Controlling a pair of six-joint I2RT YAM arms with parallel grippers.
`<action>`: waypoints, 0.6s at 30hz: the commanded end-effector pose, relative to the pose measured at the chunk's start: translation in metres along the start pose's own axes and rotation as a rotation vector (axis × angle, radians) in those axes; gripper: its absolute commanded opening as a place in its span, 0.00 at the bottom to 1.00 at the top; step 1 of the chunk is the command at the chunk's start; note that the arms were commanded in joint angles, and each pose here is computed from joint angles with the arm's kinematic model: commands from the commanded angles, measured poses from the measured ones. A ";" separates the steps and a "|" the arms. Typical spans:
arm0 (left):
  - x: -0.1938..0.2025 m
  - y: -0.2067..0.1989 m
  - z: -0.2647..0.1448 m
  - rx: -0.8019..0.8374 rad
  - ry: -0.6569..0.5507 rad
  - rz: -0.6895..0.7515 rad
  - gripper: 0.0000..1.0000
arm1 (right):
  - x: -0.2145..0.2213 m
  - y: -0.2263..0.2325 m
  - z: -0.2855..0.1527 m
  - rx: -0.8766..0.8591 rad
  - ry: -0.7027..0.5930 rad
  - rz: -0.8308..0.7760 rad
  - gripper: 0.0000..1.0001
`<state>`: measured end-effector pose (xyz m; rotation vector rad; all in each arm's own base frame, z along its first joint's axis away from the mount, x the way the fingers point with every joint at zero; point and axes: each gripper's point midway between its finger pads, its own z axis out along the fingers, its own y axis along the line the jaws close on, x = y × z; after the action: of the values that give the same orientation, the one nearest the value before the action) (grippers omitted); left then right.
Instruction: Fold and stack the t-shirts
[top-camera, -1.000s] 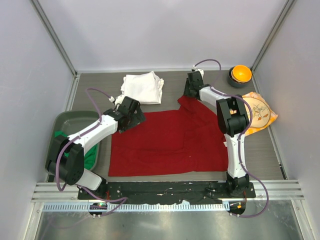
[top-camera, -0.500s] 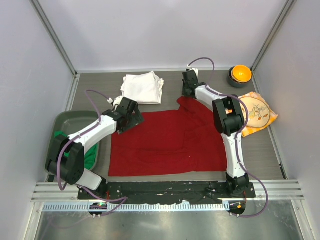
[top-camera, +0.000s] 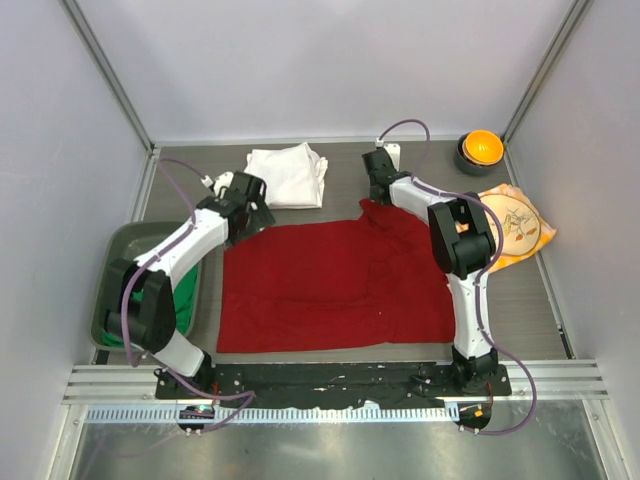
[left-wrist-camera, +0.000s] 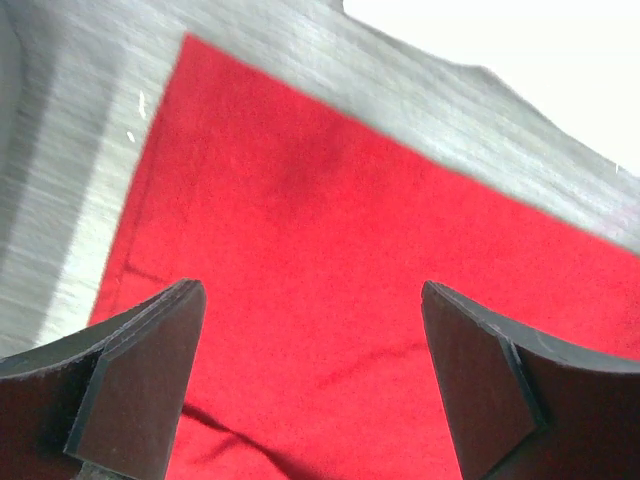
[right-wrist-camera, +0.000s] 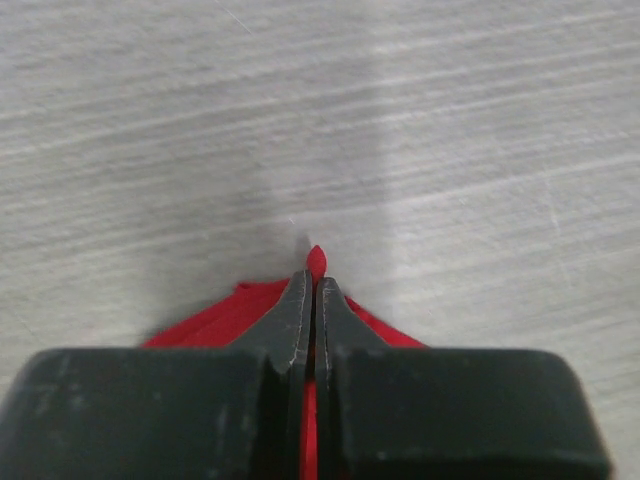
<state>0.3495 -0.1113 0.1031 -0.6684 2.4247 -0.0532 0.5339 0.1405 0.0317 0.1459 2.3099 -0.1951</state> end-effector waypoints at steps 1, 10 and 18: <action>-0.033 0.017 0.005 -0.121 -0.034 0.026 0.92 | -0.044 -0.021 -0.052 0.025 -0.105 0.071 0.01; -0.036 0.045 0.040 -0.264 0.000 0.034 0.84 | -0.070 -0.036 -0.109 -0.031 -0.197 0.121 0.01; -0.029 0.054 0.072 -0.298 0.021 0.031 0.74 | -0.072 -0.042 -0.130 -0.066 -0.222 0.132 0.01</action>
<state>0.3742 -0.0501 0.0524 -0.7558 2.5246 0.2974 0.4838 0.1180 0.1562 0.2189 2.1258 -0.1038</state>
